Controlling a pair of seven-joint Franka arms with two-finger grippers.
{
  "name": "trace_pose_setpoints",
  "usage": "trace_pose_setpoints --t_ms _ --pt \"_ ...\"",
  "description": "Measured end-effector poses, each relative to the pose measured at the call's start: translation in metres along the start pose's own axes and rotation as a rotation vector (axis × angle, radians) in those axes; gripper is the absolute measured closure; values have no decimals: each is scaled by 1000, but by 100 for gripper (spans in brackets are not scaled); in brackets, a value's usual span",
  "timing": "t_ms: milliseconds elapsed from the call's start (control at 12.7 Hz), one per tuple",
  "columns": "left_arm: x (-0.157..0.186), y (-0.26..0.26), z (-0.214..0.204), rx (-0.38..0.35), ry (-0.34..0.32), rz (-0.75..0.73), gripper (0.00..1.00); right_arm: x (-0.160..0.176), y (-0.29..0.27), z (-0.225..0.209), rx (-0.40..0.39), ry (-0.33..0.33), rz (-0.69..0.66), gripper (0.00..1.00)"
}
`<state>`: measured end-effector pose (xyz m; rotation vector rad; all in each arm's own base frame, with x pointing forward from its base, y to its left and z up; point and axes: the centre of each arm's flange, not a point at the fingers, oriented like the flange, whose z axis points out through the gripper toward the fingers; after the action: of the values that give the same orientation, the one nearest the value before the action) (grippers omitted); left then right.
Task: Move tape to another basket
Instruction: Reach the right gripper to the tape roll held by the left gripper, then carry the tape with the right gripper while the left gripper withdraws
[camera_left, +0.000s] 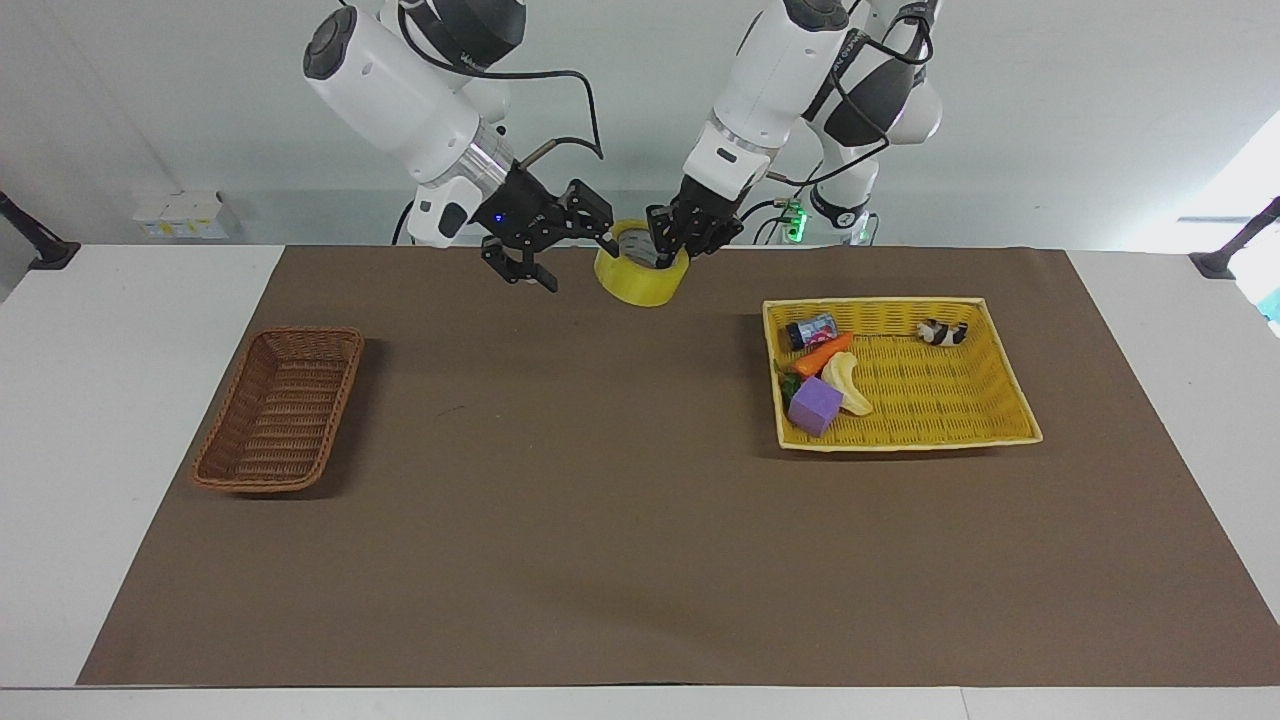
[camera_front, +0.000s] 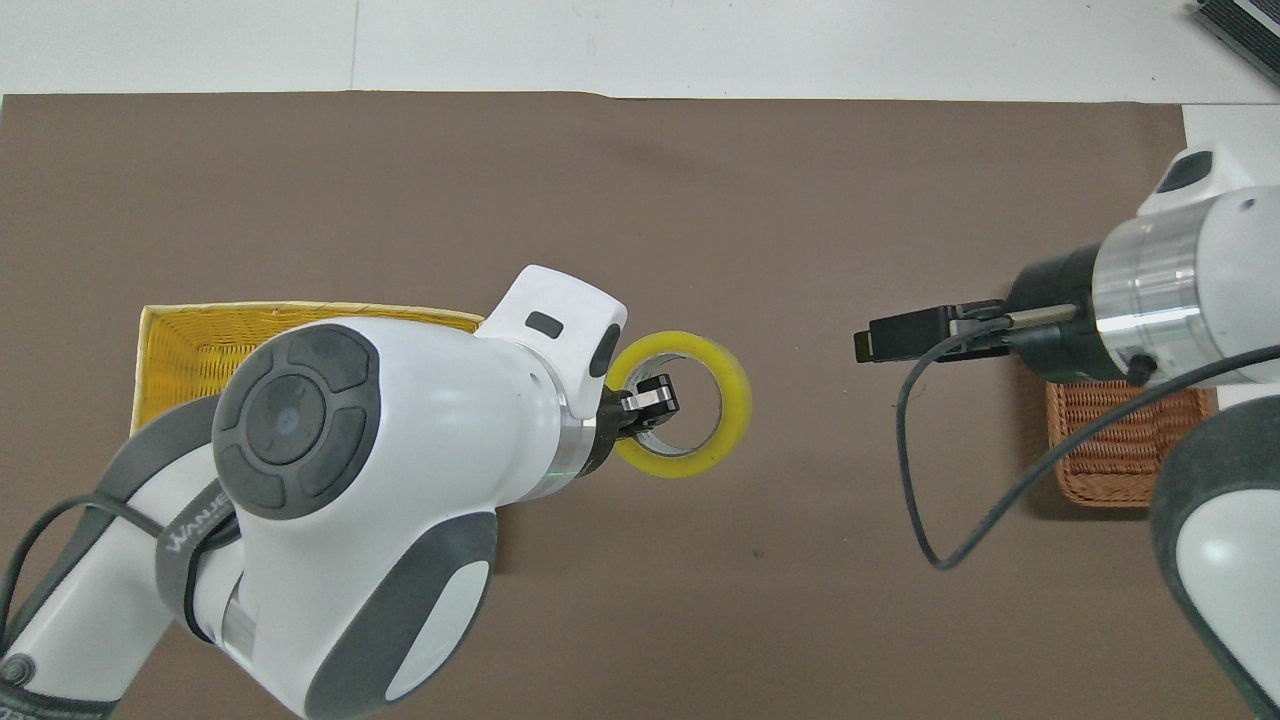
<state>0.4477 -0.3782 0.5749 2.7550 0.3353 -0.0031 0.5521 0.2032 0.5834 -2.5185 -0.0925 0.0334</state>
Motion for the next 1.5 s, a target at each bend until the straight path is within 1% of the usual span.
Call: trace_pose_setpoints --t_ms 395,553,632,711,789,947,1026,1105,1184,1263,1342,1421,1500 --pt "0 0 0 -2 -2 0 78 -8 -2 20 5 -36 -11 0" --pt "-2 1 0 -3 -4 1 78 -12 -5 25 5 -46 -53 0" --pt "-3 3 0 -11 -8 0 78 -12 -4 25 5 -47 -73 8" --pt "-4 5 -1 -32 -10 -6 78 -13 -3 24 5 -47 -78 9" --pt "-4 7 -2 -52 -7 -10 78 -13 -2 23 6 -46 -78 18" --pt "-5 11 -2 -72 -3 -10 78 -15 -5 20 10 -42 -78 44" --pt "-4 13 -6 -92 11 -11 70 -15 -4 20 8 -45 -72 56" --pt "-3 15 -11 -107 22 -12 57 -15 0 22 6 -49 -65 66" --pt "-2 14 -16 -112 30 -13 45 -14 4 22 5 -49 -57 80" --pt "-4 14 -22 -116 35 -13 32 -14 6 22 5 -49 -54 90" --pt "-5 11 -29 -111 36 -15 22 -14 7 22 5 -48 -52 98" --pt "-4 4 -38 -96 34 -26 8 -14 8 21 5 -47 -50 98" --pt "2 -5 -47 -82 34 -44 0 -13 12 17 5 -46 -42 98"
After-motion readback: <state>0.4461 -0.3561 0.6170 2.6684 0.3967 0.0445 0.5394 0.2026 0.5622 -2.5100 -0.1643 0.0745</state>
